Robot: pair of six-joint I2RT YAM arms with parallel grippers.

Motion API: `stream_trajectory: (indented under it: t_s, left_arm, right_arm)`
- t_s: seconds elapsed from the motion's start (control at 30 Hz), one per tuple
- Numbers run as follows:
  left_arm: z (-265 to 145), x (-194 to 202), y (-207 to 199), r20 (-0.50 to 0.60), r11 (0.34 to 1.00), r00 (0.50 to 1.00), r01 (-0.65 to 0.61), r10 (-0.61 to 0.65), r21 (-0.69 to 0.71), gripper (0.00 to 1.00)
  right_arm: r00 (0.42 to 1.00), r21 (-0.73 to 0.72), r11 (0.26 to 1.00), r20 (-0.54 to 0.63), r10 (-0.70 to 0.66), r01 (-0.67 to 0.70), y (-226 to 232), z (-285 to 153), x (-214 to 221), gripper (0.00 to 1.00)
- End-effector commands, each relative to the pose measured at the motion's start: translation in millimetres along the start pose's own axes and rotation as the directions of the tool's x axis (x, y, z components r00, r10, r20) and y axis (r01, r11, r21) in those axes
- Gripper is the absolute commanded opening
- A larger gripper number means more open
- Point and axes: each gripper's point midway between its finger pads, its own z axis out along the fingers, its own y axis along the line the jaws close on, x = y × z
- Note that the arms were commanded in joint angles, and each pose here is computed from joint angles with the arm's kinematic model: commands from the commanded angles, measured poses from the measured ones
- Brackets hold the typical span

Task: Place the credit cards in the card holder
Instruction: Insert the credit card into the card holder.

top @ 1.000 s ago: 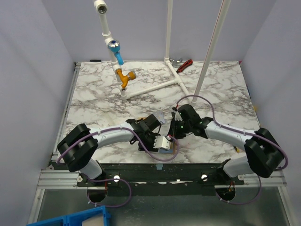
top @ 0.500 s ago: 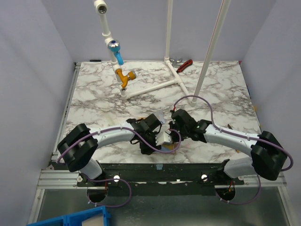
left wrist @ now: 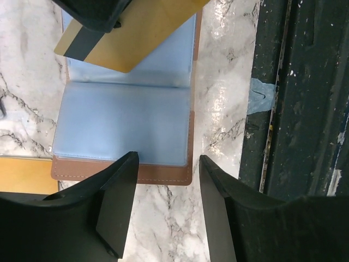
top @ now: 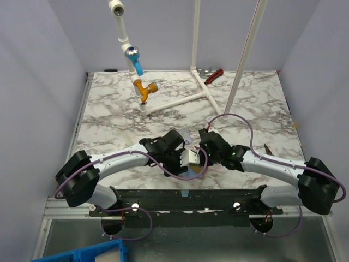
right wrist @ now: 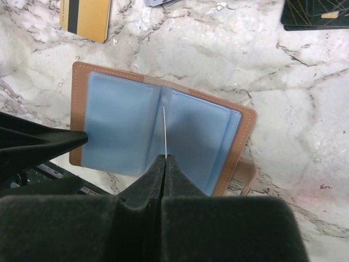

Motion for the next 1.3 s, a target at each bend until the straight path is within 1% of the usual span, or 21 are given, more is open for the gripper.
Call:
stream_trajectory:
  t_s: [0.0,0.1,0.27,0.47,0.7,0.83,0.97,1.13,1.2,1.27]
  left_arm:
    - [-5,-5,6,0.046,0.996,0.995,-0.082,0.084,-0.041,0.50]
    - [-11,-12,12,0.086,0.998,0.995,-0.046,0.050,-0.052,0.50]
    - [-23,-20,21,0.149,0.997,0.987,0.070,-0.063,-0.036,0.51]
    - [-18,-12,28,0.126,0.995,0.989,0.089,-0.082,-0.048,0.51]
    - [-15,-4,27,0.106,0.994,0.989,0.104,-0.099,-0.045,0.51]
    - [-14,-2,24,0.103,0.993,0.989,0.110,-0.106,-0.037,0.51]
    - [-12,3,22,0.097,0.993,0.989,0.117,-0.113,-0.032,0.51]
    - [-12,6,24,0.097,0.990,0.987,0.135,-0.131,-0.035,0.51]
    - [-15,5,27,0.105,0.987,0.983,0.158,-0.153,-0.035,0.51]
    - [-19,2,31,0.124,0.979,0.972,0.201,-0.197,-0.020,0.51]
  right_arm:
    - [0.996,0.012,0.999,0.078,0.033,-0.034,-5,0,-7,0.01]
    - [0.996,0.028,0.999,0.080,0.026,-0.028,-10,-2,-5,0.01]
    - [0.997,0.031,1.000,0.076,-0.002,0.000,-9,-7,2,0.01]
    - [0.995,0.043,0.997,0.073,-0.071,0.068,-1,-9,12,0.01]
    - [0.978,0.143,0.972,0.069,-0.198,0.186,-3,-4,28,0.01]
    - [0.969,0.180,0.957,0.053,-0.240,0.227,-2,0,36,0.01]
    - [0.969,0.163,0.959,0.049,-0.242,0.231,3,-2,38,0.01]
    - [0.973,0.072,0.972,0.049,-0.227,0.223,13,-12,43,0.01]
    - [0.976,0.036,0.977,0.063,-0.211,0.209,16,-16,43,0.01]
    - [0.977,0.039,0.982,0.103,-0.188,0.185,14,-21,37,0.01]
